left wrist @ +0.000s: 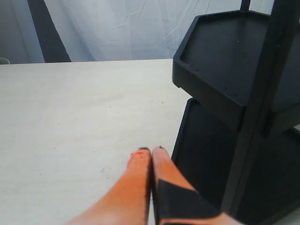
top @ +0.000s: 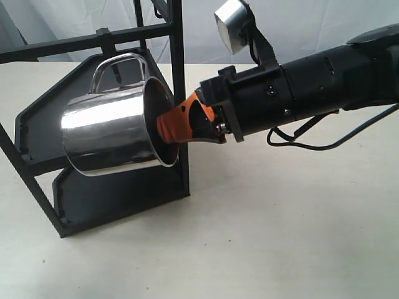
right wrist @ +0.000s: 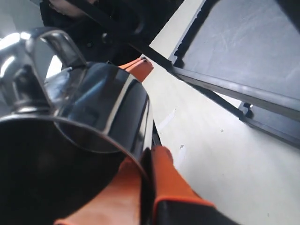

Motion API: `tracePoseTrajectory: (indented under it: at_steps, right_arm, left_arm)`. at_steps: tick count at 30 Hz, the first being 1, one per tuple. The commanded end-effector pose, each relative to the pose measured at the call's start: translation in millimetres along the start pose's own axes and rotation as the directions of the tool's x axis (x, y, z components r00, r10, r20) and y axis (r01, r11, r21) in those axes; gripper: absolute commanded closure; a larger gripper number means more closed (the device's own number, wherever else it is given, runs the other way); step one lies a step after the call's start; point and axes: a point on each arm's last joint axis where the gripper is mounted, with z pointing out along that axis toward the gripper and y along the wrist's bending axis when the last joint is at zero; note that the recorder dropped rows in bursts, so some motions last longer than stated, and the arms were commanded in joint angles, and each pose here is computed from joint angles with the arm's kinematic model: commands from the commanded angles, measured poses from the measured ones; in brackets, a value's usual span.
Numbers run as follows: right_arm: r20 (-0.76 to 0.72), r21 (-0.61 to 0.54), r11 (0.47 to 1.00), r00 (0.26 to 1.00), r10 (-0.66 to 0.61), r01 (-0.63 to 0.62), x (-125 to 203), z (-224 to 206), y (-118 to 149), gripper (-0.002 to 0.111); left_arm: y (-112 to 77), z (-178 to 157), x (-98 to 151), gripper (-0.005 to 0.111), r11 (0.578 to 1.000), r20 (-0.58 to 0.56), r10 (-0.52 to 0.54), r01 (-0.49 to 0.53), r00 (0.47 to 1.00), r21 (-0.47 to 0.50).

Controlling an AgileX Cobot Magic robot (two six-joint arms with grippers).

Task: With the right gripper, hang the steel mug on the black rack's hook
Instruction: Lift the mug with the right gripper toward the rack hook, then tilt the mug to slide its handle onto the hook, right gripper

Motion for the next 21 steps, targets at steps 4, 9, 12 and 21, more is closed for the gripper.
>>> tracePoseTrajectory:
  at_steps: [4,9,12,21]
  right_arm:
    - [0.044,-0.014,1.000,0.999,0.028,-0.028,-3,7,-19,0.109]
    - [0.059,-0.017,0.999,0.997,0.044,-0.043,-3,10,-27,0.109]
    - [0.052,-0.015,0.998,0.997,0.058,-0.058,-2,12,-32,0.109]
    - [0.012,0.001,0.998,0.998,0.068,-0.068,4,16,-43,0.109]
  left_arm:
    - [-0.4,0,0,0.105,1.000,0.007,-0.005,0.005,1.000,0.006]
    - [-0.4,0,0,0.105,1.000,0.007,-0.005,0.005,1.000,0.006]
    - [-0.4,0,0,0.105,1.000,0.007,-0.005,0.005,1.000,0.006]
    - [-0.4,0,0,0.105,1.000,0.007,-0.005,0.005,1.000,0.006]
